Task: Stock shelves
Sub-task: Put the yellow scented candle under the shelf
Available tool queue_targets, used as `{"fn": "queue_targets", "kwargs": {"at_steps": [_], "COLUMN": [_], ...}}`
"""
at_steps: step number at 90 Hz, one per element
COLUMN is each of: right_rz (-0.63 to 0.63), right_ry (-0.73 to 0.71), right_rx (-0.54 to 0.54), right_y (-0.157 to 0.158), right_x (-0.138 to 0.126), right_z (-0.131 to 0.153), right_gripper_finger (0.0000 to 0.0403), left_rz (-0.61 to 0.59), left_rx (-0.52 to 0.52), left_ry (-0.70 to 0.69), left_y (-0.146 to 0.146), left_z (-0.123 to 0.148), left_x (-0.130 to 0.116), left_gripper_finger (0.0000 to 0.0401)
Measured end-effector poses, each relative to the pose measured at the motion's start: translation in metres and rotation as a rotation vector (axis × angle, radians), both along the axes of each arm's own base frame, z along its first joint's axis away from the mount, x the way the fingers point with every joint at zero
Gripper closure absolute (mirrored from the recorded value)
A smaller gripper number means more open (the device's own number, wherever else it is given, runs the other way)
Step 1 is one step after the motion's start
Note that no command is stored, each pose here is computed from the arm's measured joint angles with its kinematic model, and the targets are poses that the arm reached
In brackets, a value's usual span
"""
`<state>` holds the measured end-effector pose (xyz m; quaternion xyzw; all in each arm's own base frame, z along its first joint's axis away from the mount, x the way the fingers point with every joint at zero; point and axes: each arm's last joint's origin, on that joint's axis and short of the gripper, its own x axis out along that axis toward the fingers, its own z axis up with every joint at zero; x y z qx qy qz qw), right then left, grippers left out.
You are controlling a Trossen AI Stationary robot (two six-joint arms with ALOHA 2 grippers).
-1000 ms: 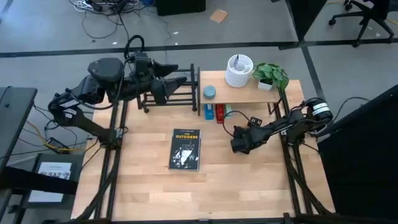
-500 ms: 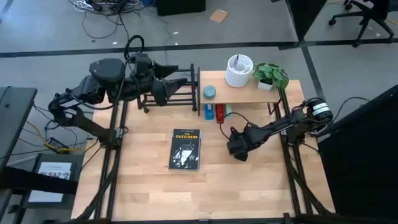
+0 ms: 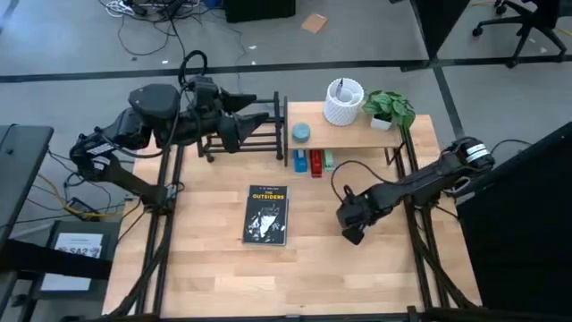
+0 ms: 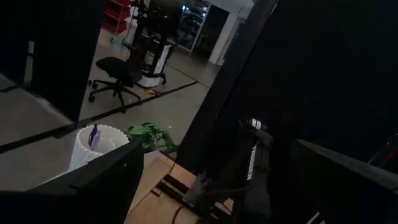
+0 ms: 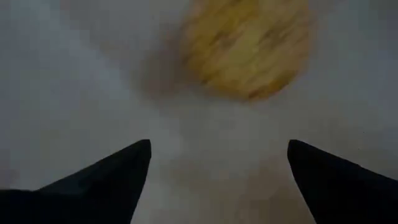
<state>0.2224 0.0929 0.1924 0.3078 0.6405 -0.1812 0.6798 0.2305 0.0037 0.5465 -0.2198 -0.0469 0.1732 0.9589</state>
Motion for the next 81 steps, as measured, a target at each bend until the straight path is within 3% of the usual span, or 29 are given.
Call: {"fn": "queue_targets", "kwargs": {"at_steps": [11, 28, 43, 81], "right_rz": [0.000, -0.061, -0.067, -0.071], "right_ry": [-0.165, -0.035, -0.031, 0.043], "right_rx": [0.096, 0.044, 0.008, -0.126], "right_y": [0.023, 0.022, 0.004, -0.084], "right_x": [0.012, 0.021, 0.029, 0.034], "right_z": [-0.004, -0.038, -0.043, -0.042], "right_gripper_finger": [0.0111, 0.0253, 0.0385, 0.0400], "left_rz": [0.000, -0.013, -0.020, -0.032], "left_rx": [-0.001, -0.001, -0.007, -0.009], "left_ry": [0.000, 0.006, 0.013, 0.017], "left_y": [0.000, 0.000, -0.001, -0.001], "left_z": [0.000, -0.001, -0.001, -0.002], "left_x": [0.000, 0.000, 0.000, 0.000], "left_gripper_finger": [0.0019, 0.0024, 0.0035, 0.0048]}}
